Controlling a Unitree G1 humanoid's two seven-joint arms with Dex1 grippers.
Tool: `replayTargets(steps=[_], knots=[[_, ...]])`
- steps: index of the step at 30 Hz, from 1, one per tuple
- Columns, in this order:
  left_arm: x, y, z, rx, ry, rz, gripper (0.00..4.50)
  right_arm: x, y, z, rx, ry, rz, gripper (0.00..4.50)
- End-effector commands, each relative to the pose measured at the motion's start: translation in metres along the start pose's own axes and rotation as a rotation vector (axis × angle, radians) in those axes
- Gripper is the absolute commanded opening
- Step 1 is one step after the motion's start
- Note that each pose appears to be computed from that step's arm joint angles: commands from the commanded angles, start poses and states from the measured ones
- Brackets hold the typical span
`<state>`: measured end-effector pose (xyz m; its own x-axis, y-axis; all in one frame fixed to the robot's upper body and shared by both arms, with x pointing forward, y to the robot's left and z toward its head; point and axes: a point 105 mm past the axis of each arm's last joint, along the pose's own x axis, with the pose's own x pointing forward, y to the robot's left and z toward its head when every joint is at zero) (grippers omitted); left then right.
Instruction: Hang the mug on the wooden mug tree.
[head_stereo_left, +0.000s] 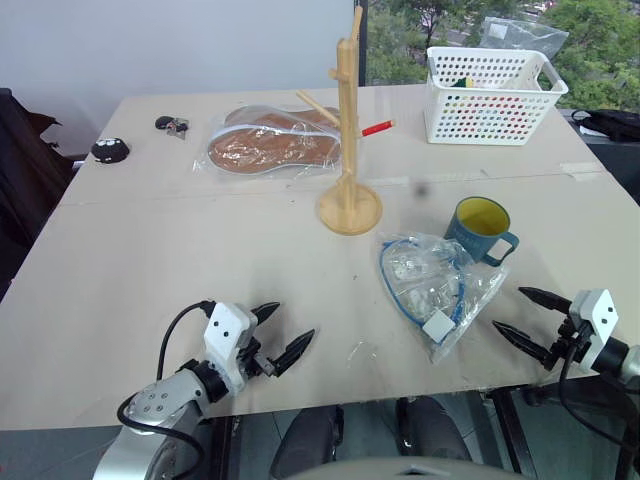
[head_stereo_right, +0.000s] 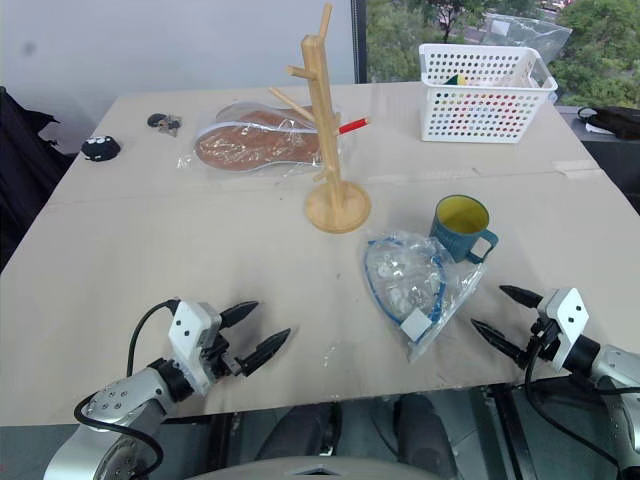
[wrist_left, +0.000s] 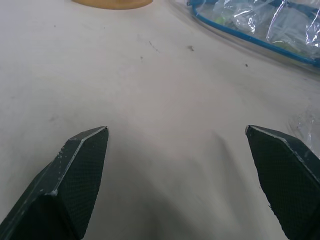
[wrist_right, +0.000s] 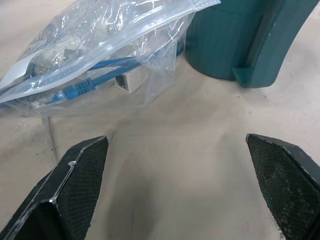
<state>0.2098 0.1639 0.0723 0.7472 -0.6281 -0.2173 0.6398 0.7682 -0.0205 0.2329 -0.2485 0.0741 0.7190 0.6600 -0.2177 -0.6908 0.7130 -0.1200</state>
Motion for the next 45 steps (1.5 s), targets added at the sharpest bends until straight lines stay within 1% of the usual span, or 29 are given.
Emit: replayTargets(steps=[1,3,5,7,11,15,19,21,22,25,31,34,37,38,39,40,41,42,43,45], knots=[[0.0,-0.002,0.005,0.023,-0.018,-0.022,4.5,-0.001,0.0,0.007,-0.023,-0.026,0.001,4.45],[0.0,-0.002,0.005,0.025,-0.019,-0.026,4.5,-0.003,0.002,0.008,0.014,-0.033,0.006,4.45],[0.0,-0.003,0.006,0.029,-0.02,-0.032,4.5,-0.004,0.007,0.013,0.11,-0.055,0.022,4.45],[0.0,-0.003,0.007,0.034,-0.023,-0.038,4.5,-0.004,0.014,0.018,0.162,-0.059,0.055,4.45],[-0.001,-0.009,0.014,0.055,-0.031,-0.132,4.5,-0.001,0.025,0.026,0.269,-0.065,0.091,4.45],[0.0,-0.021,0.036,0.147,-0.044,-0.308,4.5,0.024,0.024,0.046,0.393,-0.139,0.056,4.45],[0.004,-0.028,0.061,0.177,-0.086,-0.398,4.5,0.047,0.026,0.055,0.45,-0.159,0.055,4.45],[0.006,-0.031,0.07,0.201,-0.096,-0.42,4.5,0.057,0.031,0.061,0.485,-0.173,0.072,4.45],[0.008,-0.032,0.073,0.213,-0.1,-0.427,4.5,0.064,0.035,0.062,0.495,-0.168,0.089,4.45],[0.013,-0.035,0.079,0.23,-0.106,-0.438,4.5,0.081,0.041,0.052,0.453,-0.079,0.076,4.45],[0.014,-0.039,0.082,0.235,-0.11,-0.44,4.5,0.093,0.054,0.04,0.413,0.008,0.1,4.45],[0.013,-0.042,0.082,0.229,-0.115,-0.441,4.5,0.091,0.055,0.039,0.414,0.014,0.11,3.63],[0.011,-0.043,0.079,0.225,-0.109,-0.441,4.5,0.09,0.053,0.038,0.409,0.017,0.109,2.43],[0.011,-0.043,0.078,0.223,-0.105,-0.441,4.5,0.09,0.053,0.038,0.409,0.017,0.108,2.22],[0.01,-0.043,0.077,0.224,-0.1,-0.442,4.5,0.09,0.052,0.038,0.407,0.017,0.106,1.88],[0.009,-0.043,0.076,0.226,-0.094,-0.444,4.5,0.09,0.051,0.038,0.405,0.018,0.105,1.43],[0.009,-0.044,0.075,0.23,-0.089,-0.447,4.5,0.089,0.05,0.038,0.404,0.018,0.104,0.7],[0.009,-0.044,0.074,0.233,-0.087,-0.449,4.5,0.089,0.049,0.038,0.403,0.019,0.103,0.47],[0.009,-0.044,0.074,0.234,-0.087,-0.45,4.5,0.088,0.048,0.038,0.402,0.019,0.101,0.03],[0.008,-0.044,0.074,0.24,-0.085,-0.452,4.5,0.087,0.048,0.039,0.398,0.016,0.104,0.03]])
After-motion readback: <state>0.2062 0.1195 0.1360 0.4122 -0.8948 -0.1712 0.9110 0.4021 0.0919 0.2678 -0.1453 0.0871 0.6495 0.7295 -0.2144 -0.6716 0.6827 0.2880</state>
